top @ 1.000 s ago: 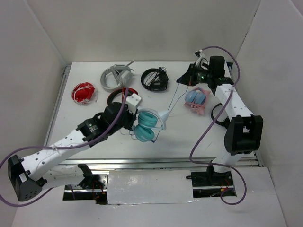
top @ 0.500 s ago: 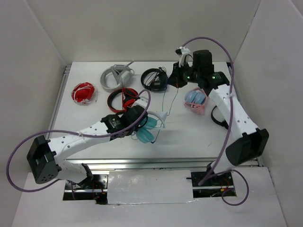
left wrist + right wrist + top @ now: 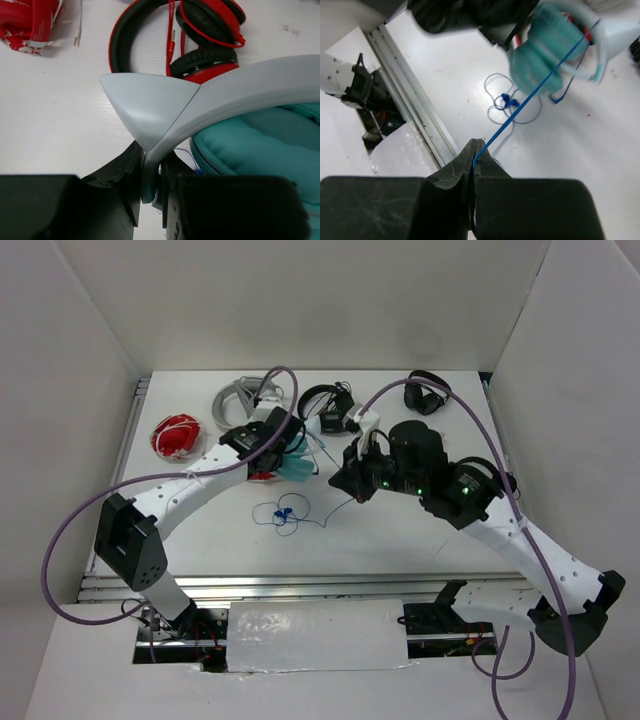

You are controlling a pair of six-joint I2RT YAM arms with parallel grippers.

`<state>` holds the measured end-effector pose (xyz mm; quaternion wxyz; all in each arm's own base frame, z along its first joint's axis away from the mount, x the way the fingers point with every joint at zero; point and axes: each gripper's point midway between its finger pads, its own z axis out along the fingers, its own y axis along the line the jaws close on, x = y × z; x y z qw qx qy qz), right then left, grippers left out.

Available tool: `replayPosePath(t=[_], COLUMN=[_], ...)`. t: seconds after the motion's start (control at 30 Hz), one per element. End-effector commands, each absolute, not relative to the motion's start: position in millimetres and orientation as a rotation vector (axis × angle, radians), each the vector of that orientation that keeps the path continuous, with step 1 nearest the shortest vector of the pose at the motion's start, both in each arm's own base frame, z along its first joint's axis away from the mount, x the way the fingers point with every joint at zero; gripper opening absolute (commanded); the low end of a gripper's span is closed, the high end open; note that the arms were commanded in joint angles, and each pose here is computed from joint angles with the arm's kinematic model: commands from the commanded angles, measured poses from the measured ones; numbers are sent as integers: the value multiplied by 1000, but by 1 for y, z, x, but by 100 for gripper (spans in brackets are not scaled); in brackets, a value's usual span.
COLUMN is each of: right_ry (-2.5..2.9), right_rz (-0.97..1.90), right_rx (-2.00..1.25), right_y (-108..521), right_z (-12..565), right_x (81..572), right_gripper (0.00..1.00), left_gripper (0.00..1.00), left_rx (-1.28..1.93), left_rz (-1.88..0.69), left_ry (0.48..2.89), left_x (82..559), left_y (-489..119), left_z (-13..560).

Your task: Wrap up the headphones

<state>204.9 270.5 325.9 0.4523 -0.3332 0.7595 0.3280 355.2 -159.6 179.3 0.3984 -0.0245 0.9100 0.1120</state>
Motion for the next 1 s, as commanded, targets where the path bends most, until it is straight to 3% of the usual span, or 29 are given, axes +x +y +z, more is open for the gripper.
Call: replayPosePath(t=[0.0,0.23,0.47,0.97], right_ry=[1829,1850,1843,1663], right_rz=[885,1061,1098,1020], right_rx=[-806,-853,-815,-705], right_y=[275,297,308,316], right_z=[327,280,228,199], right_x=[179,153,170,249], right_gripper=[0,0,0,10], left_gripper=[0,0,0,0], left_rx=[-245,-359,-331,-41], left_rz=[274,74,-151,-643], left_ry=[2271,2166,2055,1824], left_x=[369,390,397,325], left_y=[-133,-120,-124,-174], left_z=[198,254,320,427])
